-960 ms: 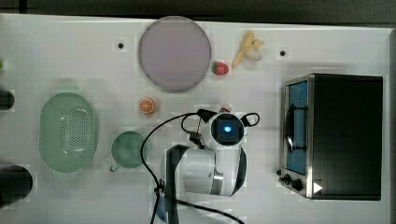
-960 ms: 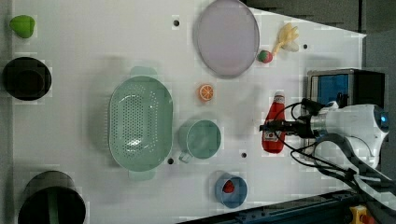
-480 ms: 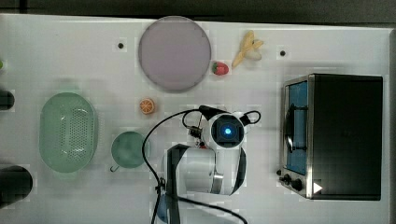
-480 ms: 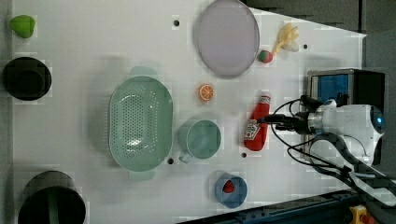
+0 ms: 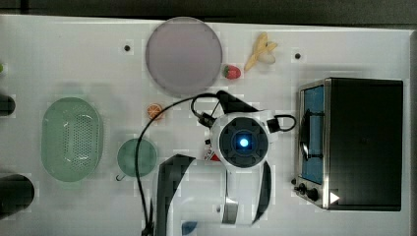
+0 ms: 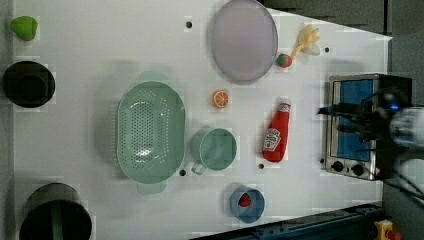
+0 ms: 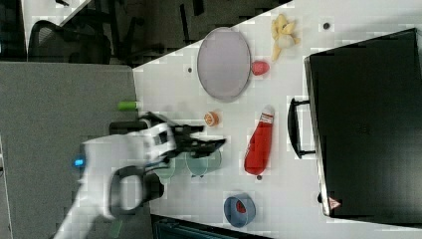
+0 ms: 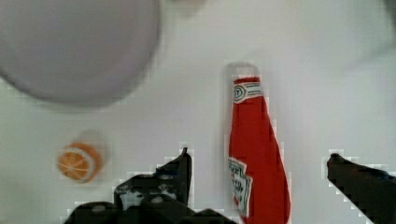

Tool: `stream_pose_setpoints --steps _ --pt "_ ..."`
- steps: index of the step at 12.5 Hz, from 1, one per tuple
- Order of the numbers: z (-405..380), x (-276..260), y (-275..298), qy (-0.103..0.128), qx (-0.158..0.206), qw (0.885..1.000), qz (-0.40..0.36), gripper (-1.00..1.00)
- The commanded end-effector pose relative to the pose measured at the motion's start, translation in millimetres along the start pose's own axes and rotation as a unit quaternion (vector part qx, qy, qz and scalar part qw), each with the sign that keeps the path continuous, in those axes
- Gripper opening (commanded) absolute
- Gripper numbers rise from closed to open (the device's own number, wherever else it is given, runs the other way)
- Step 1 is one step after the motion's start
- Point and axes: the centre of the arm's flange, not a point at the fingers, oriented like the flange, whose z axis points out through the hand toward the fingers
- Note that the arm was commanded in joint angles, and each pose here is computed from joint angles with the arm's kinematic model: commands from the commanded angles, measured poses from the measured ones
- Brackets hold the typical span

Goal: Pick ketchup from plate and place it on table.

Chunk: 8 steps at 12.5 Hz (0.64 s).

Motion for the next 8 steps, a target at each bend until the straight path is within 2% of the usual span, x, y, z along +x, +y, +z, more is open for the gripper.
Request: stream_pose_setpoints --steps 1,4,5,7,8 --pt "-97 -1 -2 0.022 0.007 0.99 0.137 1.0" --pt "-163 -8 -2 0.005 -0.008 0.988 0.156 1.0" --pt "-174 -14 0 -0.015 -0.023 0.987 0.156 1.0" --pt "-183 -20 1 -0.036 -0.039 0.987 0.154 1.0" --pt "-187 -18 -1 -0.029 -0.034 0.987 0.154 1.0"
